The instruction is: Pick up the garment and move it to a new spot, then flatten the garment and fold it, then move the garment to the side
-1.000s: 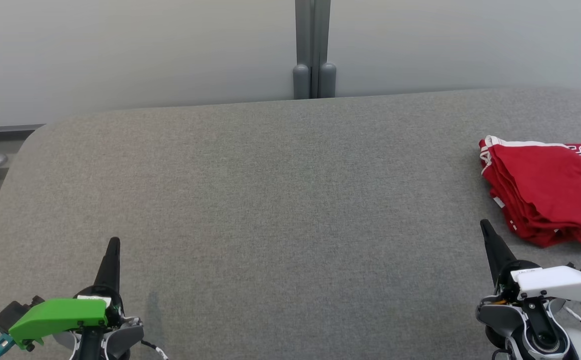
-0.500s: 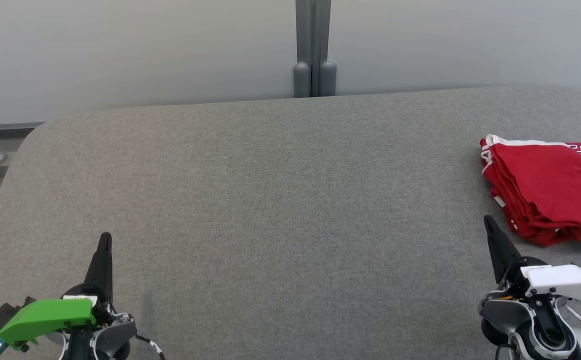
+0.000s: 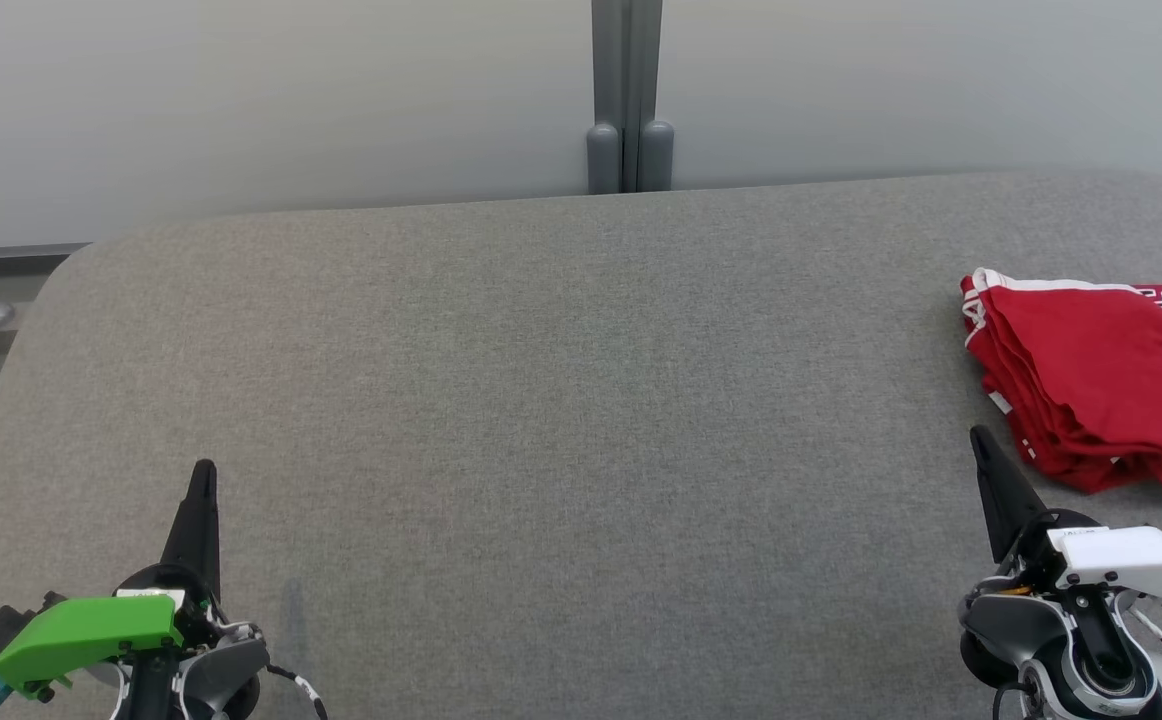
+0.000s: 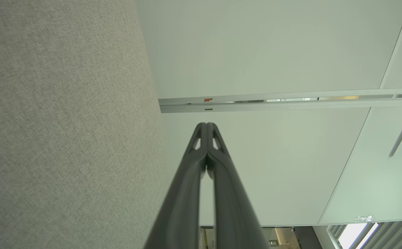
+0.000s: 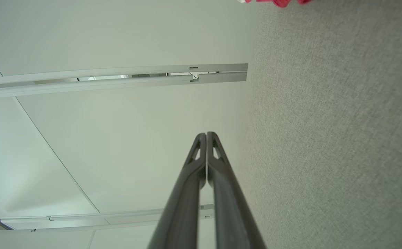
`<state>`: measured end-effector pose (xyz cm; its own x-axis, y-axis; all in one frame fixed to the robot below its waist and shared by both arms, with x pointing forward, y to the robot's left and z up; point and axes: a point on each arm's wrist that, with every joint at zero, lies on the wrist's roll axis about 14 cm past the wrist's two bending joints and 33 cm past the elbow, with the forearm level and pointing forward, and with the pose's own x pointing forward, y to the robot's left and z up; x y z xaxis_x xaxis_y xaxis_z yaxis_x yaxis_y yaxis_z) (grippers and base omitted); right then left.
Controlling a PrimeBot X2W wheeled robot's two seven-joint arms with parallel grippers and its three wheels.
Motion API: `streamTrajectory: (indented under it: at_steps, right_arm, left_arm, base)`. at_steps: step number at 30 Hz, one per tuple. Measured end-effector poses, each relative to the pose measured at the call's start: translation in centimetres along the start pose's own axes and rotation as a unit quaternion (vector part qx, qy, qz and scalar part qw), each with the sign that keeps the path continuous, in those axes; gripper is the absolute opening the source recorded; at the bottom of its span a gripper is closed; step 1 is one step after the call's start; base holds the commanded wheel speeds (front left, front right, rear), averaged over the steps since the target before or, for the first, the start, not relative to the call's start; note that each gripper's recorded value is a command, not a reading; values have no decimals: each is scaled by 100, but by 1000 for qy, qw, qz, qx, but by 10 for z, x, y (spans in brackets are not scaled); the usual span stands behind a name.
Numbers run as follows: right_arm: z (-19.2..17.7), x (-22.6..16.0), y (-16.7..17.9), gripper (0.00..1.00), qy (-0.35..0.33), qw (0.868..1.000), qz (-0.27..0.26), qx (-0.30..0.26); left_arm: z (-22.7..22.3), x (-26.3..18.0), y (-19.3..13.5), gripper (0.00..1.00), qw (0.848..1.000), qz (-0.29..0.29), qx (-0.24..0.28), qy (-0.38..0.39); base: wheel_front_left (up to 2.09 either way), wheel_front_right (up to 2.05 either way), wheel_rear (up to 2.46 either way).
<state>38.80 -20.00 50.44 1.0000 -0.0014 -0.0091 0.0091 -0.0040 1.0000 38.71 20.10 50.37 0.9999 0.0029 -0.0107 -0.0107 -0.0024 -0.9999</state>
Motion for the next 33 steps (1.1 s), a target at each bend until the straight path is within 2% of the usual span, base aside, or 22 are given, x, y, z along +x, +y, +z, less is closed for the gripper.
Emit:
streamTrajectory:
  at_steps: [33]
  right_arm:
    - [0, 0, 0, 0, 1, 1000, 0, 1]
  left_arm:
    - [0, 0, 0, 0, 1000, 0, 0, 0]
  base:
    - [0, 0, 0]
